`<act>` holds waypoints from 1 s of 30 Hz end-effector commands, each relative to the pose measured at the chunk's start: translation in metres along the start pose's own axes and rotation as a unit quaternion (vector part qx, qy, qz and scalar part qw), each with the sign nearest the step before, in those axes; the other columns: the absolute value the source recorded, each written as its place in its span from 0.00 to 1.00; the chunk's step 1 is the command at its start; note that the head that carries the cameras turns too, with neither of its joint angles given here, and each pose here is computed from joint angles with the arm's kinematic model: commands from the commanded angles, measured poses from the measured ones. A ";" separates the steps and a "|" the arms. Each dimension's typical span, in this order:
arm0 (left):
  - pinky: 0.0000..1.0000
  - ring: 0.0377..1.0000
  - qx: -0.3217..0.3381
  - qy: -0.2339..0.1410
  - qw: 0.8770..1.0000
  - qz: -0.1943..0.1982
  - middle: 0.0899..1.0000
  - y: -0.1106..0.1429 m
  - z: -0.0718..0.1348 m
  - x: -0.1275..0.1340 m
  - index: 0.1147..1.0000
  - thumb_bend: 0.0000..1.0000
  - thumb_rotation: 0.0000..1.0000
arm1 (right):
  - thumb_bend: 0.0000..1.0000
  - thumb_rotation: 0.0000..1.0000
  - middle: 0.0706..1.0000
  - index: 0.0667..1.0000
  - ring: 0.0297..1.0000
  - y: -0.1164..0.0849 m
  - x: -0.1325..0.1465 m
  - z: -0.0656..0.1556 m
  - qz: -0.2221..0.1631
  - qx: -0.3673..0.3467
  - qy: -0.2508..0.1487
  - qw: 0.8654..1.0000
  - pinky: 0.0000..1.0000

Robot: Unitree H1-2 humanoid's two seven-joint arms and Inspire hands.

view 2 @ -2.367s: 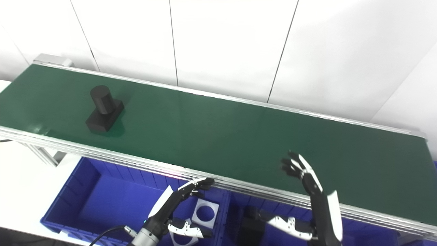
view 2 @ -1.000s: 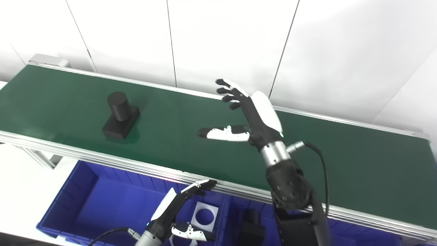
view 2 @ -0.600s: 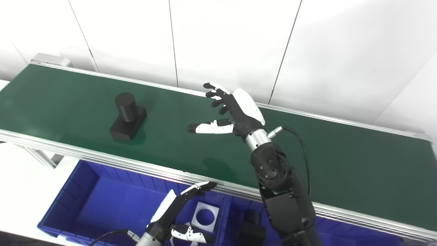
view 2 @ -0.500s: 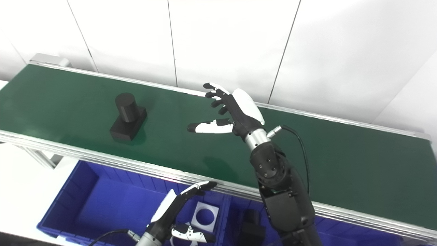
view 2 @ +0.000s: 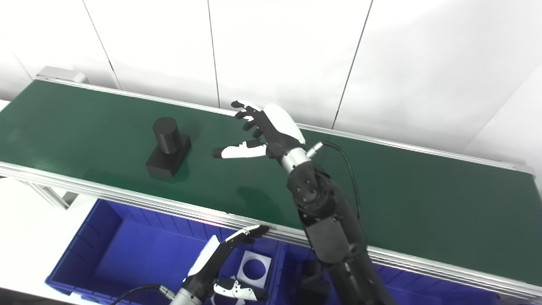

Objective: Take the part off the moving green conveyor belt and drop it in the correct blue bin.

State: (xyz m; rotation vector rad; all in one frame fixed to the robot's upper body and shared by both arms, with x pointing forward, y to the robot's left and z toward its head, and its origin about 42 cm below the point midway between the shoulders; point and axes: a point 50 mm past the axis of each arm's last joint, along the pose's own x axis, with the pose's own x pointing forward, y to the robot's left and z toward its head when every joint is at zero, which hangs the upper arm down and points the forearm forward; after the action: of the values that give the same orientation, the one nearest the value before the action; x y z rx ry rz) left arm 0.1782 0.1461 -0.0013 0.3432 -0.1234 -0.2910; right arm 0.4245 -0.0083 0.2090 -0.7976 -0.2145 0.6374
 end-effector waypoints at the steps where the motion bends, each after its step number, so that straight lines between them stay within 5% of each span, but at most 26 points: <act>1: 0.76 0.80 -0.011 -0.034 0.999 0.008 0.81 0.002 0.008 0.011 0.81 0.95 0.45 | 0.87 0.50 0.79 0.87 0.71 -0.014 0.015 0.035 -0.021 -0.015 -0.049 0.998 0.61; 14: 0.72 0.76 -0.003 -0.042 0.999 0.009 0.80 -0.002 0.009 0.015 0.80 0.94 0.43 | 0.88 0.48 0.80 0.89 0.69 -0.005 0.035 0.045 0.001 -0.021 -0.037 0.999 0.56; 30: 0.69 0.74 -0.002 -0.048 0.999 0.006 0.79 -0.010 0.009 0.016 0.80 0.95 0.45 | 0.89 0.46 0.83 0.88 0.76 0.014 0.053 0.053 0.027 -0.019 -0.031 0.999 0.63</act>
State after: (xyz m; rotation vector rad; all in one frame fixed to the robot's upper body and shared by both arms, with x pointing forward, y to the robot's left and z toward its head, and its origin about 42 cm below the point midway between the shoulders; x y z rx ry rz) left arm 0.1831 0.1337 -0.0036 0.3608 -0.1603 -0.2999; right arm 0.4362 0.0401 0.1980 -0.8430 -0.1334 0.7068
